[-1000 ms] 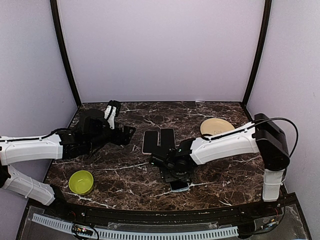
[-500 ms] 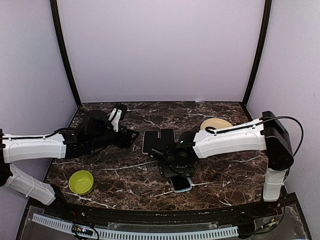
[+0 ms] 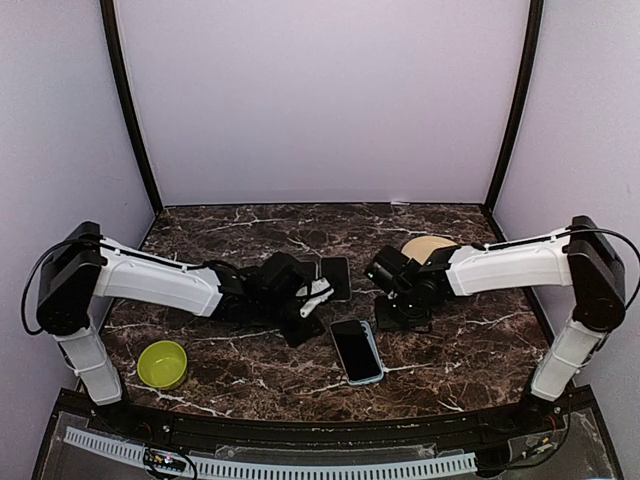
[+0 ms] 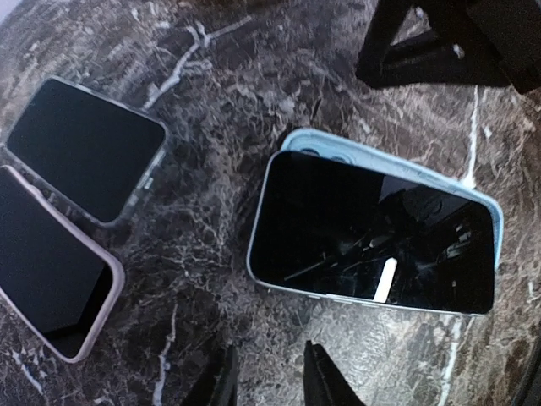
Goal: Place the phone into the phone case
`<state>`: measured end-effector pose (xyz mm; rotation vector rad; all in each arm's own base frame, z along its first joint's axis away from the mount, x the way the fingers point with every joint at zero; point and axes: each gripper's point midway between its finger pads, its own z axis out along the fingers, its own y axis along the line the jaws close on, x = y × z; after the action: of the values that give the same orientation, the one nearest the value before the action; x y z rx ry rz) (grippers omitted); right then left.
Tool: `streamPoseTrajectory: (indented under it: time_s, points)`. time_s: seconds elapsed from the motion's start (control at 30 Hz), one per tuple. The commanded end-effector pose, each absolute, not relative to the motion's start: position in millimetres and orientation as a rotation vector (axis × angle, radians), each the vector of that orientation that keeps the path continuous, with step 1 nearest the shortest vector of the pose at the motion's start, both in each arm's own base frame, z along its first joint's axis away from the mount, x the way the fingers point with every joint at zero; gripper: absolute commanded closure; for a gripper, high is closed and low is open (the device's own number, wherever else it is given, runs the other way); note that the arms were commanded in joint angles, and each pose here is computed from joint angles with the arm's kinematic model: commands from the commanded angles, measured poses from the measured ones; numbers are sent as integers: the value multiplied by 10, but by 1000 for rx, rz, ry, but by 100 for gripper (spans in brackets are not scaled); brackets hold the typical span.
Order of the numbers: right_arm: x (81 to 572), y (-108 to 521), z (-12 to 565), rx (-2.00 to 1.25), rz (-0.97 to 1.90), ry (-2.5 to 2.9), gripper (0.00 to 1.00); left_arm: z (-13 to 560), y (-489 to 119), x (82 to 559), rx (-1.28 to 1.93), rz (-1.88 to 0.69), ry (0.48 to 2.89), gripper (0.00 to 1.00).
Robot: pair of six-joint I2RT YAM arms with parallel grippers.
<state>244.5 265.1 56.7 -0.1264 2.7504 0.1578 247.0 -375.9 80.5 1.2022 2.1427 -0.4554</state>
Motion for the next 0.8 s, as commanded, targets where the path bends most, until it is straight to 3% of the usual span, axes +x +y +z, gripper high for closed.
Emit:
streamPoseTrajectory:
  time_s: [0.0,0.07,0.23,0.4,0.7,0.77]
  points:
    - [2563,2828,394,-195,186,2734,89,524,-3705,2502,1329,-284,2214,74]
    - [2561,2841,281,-218,171,2747,91,433,-3710,2523,1353,-236,2225,79]
    - [2561,2890,170,-241,190,2752,98,243,-3824,2536,1432,-173,2201,79]
    - [2465,3089,199,-261,365,2754,100,238,-4100,2519,1463,-186,2161,82]
    - [2513,3109,384,-168,527,2704,100,318,-4318,2407,1526,-233,2076,83]
    - [2540,3034,427,-144,497,2696,96,339,-4371,2382,1542,-243,2053,83]
